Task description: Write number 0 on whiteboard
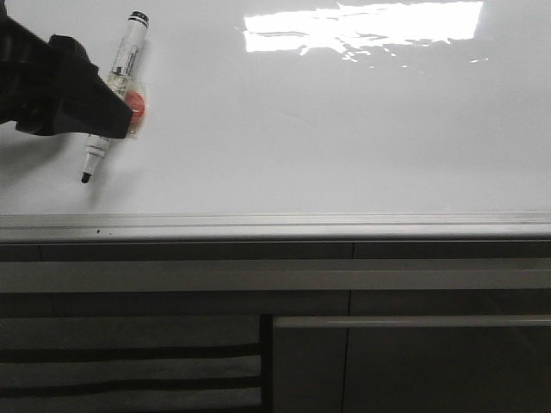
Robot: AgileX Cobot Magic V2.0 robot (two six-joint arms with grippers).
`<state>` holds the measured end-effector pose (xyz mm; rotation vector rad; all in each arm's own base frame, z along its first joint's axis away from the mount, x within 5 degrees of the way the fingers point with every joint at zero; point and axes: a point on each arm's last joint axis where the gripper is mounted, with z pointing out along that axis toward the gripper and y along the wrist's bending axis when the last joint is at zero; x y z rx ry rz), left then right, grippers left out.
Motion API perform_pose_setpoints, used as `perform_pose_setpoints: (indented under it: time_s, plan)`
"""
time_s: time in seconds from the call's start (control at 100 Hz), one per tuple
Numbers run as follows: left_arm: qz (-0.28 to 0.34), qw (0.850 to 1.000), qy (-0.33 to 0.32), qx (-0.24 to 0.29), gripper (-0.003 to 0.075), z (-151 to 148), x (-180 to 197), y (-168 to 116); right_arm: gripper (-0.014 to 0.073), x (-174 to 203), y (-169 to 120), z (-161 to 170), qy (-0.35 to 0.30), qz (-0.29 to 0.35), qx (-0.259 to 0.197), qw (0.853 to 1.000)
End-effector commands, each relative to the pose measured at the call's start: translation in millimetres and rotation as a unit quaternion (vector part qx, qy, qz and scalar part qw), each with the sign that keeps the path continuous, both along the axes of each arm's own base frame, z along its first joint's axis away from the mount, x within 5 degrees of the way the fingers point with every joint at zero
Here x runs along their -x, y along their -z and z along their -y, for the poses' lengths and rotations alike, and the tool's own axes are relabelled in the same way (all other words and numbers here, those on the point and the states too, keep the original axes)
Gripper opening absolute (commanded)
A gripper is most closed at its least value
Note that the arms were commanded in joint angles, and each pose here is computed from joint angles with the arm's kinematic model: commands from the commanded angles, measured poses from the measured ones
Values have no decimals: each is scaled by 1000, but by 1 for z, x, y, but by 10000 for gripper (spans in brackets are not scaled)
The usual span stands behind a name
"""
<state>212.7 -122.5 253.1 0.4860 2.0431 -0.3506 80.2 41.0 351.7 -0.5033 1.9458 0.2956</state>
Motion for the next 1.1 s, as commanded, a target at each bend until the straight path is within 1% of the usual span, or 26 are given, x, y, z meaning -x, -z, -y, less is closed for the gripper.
perform_pose_setpoints:
  time_s: [0.0,0.41,0.64,0.94,1.09]
  plan:
    - [45,998,-23,28,432,-2,-8,-18,299,-4,-13,-1,5,44,-17,999]
    - [50,998,-20,22,432,-1,-9,-16,299,-12,-10,-3,6,33,-14,999]
    - [34,999,-23,11,432,3,-18,-5,299,-13,-11,-3,7,35,-15,999]
    - [33,999,-23,11,428,12,-34,-6,299,-13,-11,-4,7,34,-14,999]
    - [20,1000,-21,4,401,15,-39,0,299,-13,-11,-4,7,34,-14,999]
